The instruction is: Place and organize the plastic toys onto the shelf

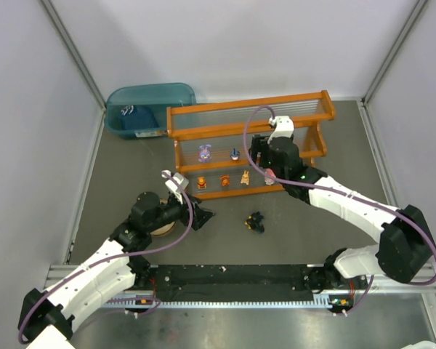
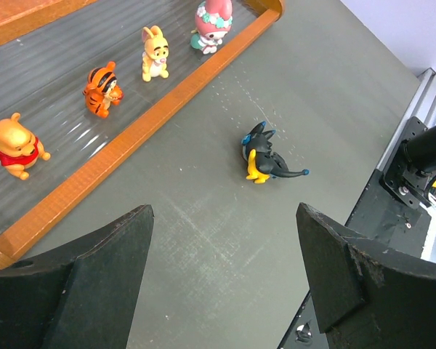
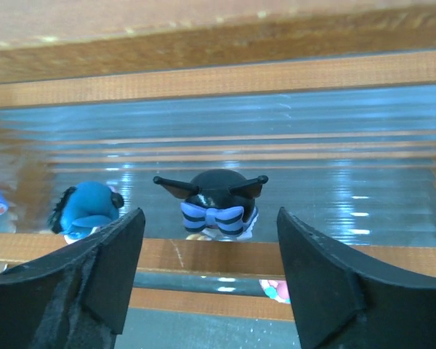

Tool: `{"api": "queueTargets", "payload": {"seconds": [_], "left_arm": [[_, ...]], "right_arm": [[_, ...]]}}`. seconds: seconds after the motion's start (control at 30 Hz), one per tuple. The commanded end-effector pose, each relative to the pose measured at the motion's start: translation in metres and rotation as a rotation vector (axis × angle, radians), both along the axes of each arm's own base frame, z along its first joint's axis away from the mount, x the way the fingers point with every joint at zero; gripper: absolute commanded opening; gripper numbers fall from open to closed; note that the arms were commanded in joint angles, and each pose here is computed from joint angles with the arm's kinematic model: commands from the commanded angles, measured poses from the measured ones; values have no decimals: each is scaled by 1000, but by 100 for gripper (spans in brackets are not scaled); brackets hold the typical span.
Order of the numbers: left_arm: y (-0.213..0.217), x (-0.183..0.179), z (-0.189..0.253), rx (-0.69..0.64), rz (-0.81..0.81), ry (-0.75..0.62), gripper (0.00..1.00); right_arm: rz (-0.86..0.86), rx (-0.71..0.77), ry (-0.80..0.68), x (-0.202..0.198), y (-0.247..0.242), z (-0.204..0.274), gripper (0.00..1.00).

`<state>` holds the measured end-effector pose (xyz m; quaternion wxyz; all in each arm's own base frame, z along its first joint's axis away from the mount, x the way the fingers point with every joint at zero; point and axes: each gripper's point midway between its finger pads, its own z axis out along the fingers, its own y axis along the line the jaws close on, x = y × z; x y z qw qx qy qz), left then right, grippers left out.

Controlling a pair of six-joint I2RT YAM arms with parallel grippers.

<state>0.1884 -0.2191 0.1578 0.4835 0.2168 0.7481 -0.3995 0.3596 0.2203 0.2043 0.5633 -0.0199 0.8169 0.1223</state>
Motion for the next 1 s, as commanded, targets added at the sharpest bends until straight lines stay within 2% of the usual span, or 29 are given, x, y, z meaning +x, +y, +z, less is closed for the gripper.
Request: {"api": "queueTargets", "payload": {"seconds": [0.0, 0.27, 0.5, 0.73, 0.97], "left_arm": [[0, 2, 5, -31, 7, -24, 85], [-4, -2, 0, -42, -16, 12, 84], [-15, -7, -5, -87, -27, 65, 83], [-56, -21, -16, -84, -73, 111, 83], [-88, -13, -22, -163, -36, 168, 84]], "right_arm": [[24, 61, -77, -7, -5, 33, 76], [36, 101, -88, -39, -24, 42, 78], [21, 133, -20, -85, -43, 18, 78], [18, 177, 71, -121, -53, -21, 78], [19, 244, 111, -143, -64, -42, 77]]}}
